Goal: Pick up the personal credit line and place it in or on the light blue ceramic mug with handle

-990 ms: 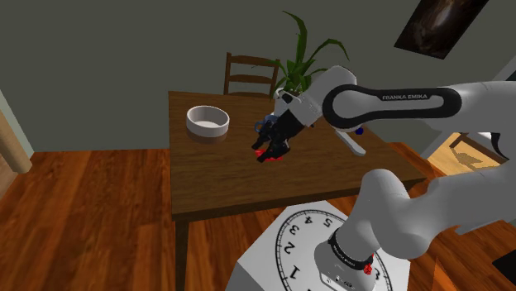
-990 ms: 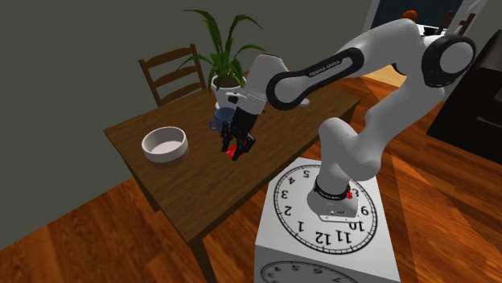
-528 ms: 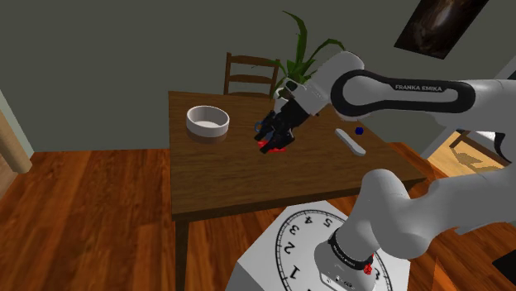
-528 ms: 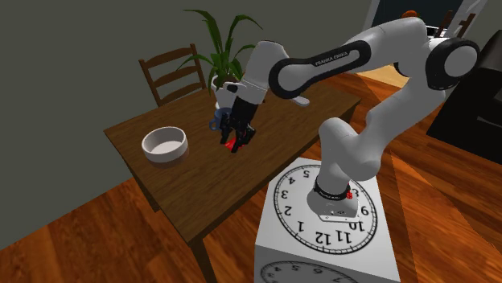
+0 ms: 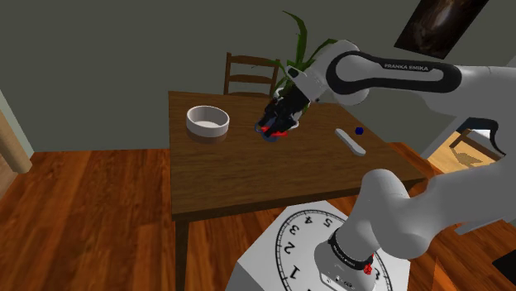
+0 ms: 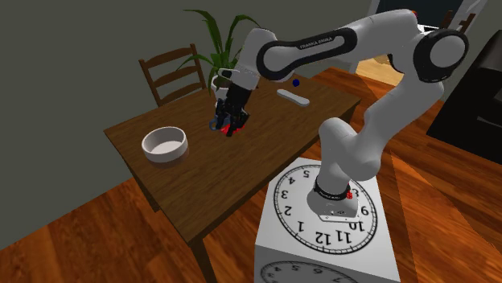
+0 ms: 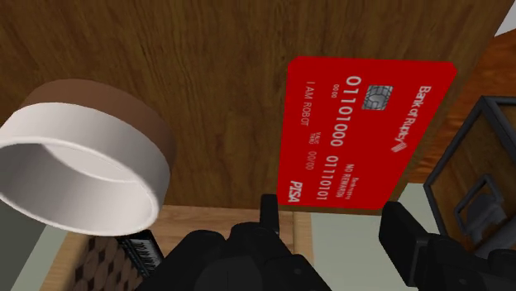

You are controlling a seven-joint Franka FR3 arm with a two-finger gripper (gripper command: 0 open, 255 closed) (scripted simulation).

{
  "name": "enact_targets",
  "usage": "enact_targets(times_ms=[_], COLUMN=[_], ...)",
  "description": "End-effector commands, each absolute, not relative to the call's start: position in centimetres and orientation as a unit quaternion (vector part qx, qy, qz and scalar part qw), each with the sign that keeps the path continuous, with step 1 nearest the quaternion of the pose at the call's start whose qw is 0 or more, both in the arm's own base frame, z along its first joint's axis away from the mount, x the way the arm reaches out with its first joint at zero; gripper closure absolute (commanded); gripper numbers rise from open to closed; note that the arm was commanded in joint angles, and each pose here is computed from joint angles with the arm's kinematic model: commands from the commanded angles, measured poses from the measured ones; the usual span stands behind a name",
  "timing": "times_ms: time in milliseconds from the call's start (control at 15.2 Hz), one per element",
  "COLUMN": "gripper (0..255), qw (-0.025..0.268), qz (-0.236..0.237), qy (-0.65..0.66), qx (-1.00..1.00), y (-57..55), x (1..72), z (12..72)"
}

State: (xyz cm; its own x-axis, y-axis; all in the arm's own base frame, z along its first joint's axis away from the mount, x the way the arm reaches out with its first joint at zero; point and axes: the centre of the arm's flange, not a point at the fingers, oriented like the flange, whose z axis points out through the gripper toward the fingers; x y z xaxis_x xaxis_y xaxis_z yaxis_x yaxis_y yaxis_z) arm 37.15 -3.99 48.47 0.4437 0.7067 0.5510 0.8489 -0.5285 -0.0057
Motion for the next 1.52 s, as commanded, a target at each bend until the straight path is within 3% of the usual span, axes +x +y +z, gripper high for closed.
enact_targets(times_ms=[0,858,1452], gripper=[255,255,255], qw=[0.142,0.142,0.142], qz=[-0.25,-0.25,-0.25], qy=[-0.465,-0.465,-0.465], qx=[-0.838,-0.838,-0.838], y=[-6.2,-21.0,-21.0], x=[38.6,48.3,48.3], z=[48.5,49.2,44.5])
